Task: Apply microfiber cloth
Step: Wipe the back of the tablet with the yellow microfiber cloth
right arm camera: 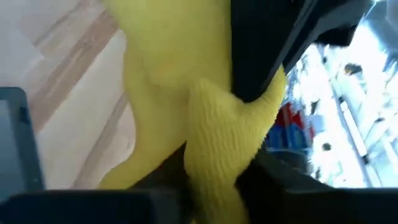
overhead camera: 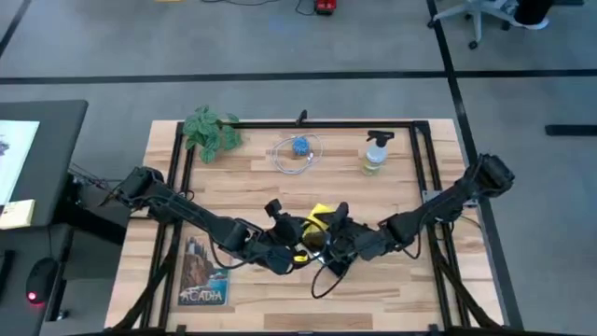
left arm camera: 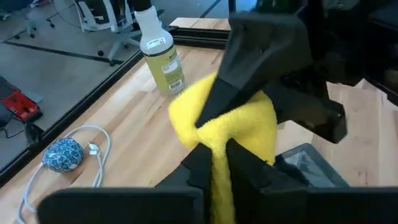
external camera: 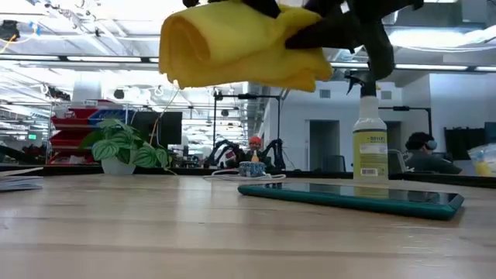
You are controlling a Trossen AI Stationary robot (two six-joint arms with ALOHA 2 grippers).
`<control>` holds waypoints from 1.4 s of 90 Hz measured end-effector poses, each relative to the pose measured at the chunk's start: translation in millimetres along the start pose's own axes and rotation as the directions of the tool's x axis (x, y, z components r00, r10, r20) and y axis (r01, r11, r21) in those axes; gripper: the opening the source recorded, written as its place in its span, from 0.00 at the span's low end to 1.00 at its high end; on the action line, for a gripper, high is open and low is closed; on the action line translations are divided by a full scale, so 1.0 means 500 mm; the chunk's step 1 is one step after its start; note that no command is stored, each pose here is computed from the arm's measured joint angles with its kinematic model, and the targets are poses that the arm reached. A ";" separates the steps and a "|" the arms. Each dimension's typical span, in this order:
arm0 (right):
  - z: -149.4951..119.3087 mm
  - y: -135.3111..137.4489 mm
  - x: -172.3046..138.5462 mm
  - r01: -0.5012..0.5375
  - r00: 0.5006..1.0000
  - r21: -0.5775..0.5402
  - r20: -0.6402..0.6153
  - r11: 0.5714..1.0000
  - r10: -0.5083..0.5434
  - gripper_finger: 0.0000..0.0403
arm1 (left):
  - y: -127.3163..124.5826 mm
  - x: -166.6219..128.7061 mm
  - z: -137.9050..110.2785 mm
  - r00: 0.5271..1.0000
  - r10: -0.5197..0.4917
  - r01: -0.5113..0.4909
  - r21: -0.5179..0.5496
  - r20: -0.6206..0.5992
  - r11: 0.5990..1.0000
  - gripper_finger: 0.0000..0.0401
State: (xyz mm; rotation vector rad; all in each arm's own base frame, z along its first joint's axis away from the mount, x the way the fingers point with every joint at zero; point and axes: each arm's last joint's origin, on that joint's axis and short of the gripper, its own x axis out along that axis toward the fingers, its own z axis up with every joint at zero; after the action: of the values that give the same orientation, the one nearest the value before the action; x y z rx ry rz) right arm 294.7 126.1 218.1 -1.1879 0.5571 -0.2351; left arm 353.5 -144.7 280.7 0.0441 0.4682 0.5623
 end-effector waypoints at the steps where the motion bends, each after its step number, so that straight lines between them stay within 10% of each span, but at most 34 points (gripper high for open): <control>1: -0.001 0.002 -0.001 -0.009 1.000 0.004 -0.004 1.000 0.009 0.08 | 0.000 0.000 0.000 1.000 0.001 -0.001 0.003 -0.001 1.000 0.11; 14: -0.028 0.027 -0.012 -0.197 0.979 0.151 -0.024 0.969 0.203 0.02 | 0.006 -0.001 -0.011 0.999 0.022 -0.020 0.055 -0.038 0.998 0.25; 37: -0.092 -0.008 -0.073 -0.443 0.861 0.445 -0.033 0.779 0.508 0.01 | 0.015 -0.001 -0.025 0.994 0.056 -0.049 0.079 -0.090 0.996 0.38; 62: -0.157 -0.099 -0.088 -0.159 0.929 0.699 -0.134 0.697 0.346 0.00 | 0.020 0.004 -0.024 0.993 0.067 -0.060 0.077 -0.094 0.995 0.38; 81: -0.161 -0.101 -0.142 -0.284 0.929 0.379 -0.119 0.881 0.351 0.00 | 0.023 0.004 -0.027 0.992 0.076 -0.067 0.082 -0.105 0.994 0.38; 97: -0.147 -0.071 -0.175 -0.391 0.912 0.043 -0.114 0.919 0.394 0.00 | 0.023 0.004 -0.028 0.991 0.077 -0.070 0.073 -0.107 0.995 0.38; 109: -0.128 -0.032 -0.171 -0.421 0.906 -0.251 -0.162 0.871 0.391 0.00 | 0.023 0.004 -0.028 0.991 0.077 -0.070 0.072 -0.106 0.995 0.38; 126: -0.116 0.026 -0.156 -0.414 0.910 -0.619 -0.300 0.668 0.286 0.00 | 0.023 0.004 -0.028 0.991 0.077 -0.071 0.059 -0.106 0.996 0.38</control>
State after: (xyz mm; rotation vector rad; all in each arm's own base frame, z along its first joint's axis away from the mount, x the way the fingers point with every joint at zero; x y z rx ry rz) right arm 196.9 119.3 213.1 -1.7393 1.0818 0.2301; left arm 343.1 -135.1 269.4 0.0843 0.5896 0.6268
